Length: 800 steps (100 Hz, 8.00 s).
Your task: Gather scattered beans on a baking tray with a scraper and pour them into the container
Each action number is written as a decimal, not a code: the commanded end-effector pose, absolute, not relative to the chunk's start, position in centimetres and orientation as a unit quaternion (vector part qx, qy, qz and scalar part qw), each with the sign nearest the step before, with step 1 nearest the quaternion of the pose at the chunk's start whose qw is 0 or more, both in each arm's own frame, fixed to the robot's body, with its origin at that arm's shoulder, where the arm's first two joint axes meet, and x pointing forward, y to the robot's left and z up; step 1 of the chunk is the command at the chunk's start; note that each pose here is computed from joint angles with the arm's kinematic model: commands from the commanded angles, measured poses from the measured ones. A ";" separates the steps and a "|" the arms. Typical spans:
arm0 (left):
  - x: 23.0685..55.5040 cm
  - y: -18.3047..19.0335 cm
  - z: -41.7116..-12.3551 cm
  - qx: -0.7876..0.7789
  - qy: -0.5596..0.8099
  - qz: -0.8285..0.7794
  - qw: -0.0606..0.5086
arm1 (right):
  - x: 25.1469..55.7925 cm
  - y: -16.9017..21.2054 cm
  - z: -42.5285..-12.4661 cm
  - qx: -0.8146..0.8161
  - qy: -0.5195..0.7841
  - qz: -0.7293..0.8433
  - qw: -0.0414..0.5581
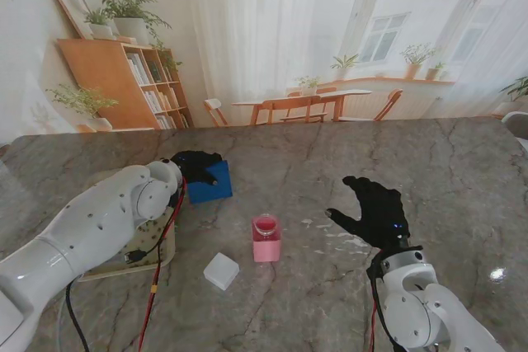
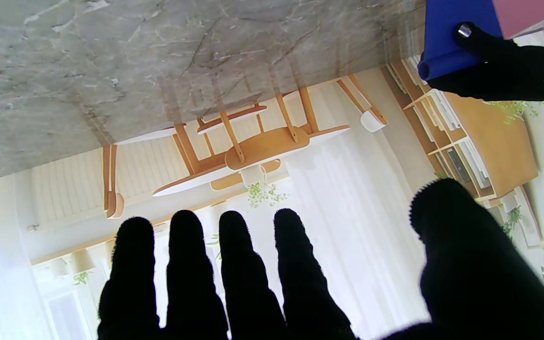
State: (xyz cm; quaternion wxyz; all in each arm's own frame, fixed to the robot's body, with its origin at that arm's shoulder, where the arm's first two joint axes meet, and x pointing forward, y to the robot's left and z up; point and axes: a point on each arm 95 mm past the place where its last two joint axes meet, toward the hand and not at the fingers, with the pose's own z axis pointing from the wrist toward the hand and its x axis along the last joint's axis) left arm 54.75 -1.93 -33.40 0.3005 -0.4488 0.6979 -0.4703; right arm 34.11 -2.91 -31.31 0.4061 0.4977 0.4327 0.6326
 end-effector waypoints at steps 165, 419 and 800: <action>46.4 12.7 -27.2 -0.409 0.683 -0.427 0.429 | 34.2 -2.3 -31.7 0.494 0.455 0.624 0.400; 44.8 15.3 -35.3 -0.499 0.706 -0.399 0.305 | 34.7 -1.3 -32.3 0.489 0.481 0.621 0.378; 46.7 14.2 -30.6 -0.444 0.671 -0.465 0.371 | 34.2 -2.1 -31.9 0.494 0.469 0.617 0.394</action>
